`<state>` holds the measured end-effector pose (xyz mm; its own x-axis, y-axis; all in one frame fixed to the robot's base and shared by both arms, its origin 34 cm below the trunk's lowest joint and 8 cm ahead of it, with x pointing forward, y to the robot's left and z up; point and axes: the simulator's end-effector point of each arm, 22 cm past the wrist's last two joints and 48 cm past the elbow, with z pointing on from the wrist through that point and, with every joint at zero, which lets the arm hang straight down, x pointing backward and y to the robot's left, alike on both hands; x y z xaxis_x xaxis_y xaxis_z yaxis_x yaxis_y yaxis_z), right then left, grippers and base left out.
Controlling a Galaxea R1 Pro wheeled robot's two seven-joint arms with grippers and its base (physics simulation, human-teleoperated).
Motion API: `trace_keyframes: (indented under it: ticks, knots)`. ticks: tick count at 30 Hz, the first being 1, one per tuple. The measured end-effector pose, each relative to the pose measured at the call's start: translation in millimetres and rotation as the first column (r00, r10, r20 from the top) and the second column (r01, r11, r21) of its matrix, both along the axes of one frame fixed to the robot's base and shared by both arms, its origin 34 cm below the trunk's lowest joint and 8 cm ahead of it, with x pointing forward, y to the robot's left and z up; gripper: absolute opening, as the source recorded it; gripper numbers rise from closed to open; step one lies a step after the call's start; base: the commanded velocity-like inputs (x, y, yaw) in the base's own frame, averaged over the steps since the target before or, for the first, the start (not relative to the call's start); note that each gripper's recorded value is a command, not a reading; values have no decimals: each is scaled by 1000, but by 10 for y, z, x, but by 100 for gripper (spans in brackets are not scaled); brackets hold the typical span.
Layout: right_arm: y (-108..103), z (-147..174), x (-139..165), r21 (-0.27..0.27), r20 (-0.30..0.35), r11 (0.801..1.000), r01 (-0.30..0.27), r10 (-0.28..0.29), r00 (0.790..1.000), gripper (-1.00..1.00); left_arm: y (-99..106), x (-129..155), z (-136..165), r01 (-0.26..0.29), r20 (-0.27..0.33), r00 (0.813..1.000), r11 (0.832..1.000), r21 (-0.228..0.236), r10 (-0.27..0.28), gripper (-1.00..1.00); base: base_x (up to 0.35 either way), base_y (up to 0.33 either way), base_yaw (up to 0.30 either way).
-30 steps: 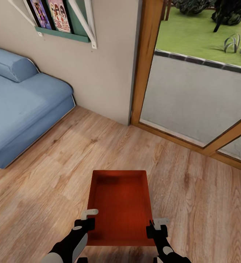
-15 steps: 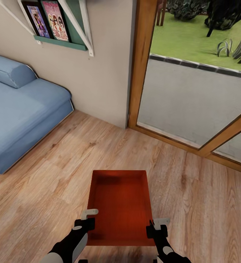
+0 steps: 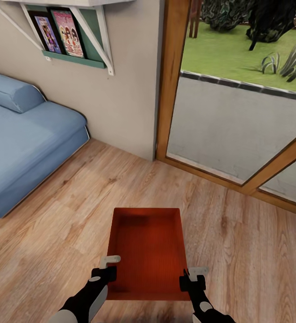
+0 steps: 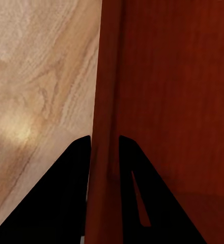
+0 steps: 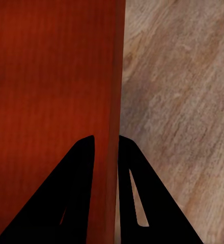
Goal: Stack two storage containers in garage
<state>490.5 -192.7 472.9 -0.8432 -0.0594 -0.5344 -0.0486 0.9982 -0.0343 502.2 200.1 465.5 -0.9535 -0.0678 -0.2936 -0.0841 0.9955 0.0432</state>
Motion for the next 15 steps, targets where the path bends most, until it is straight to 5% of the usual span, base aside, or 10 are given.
trace_keyframes:
  ticks: [15]
  knots:
    - [-1, 83, 97, 0, 24, 1000, 0, 0, 1000, -100, -1, 97, 85, 0, 23, 1000, 1000, 0, 0, -100, 0, 0, 0]
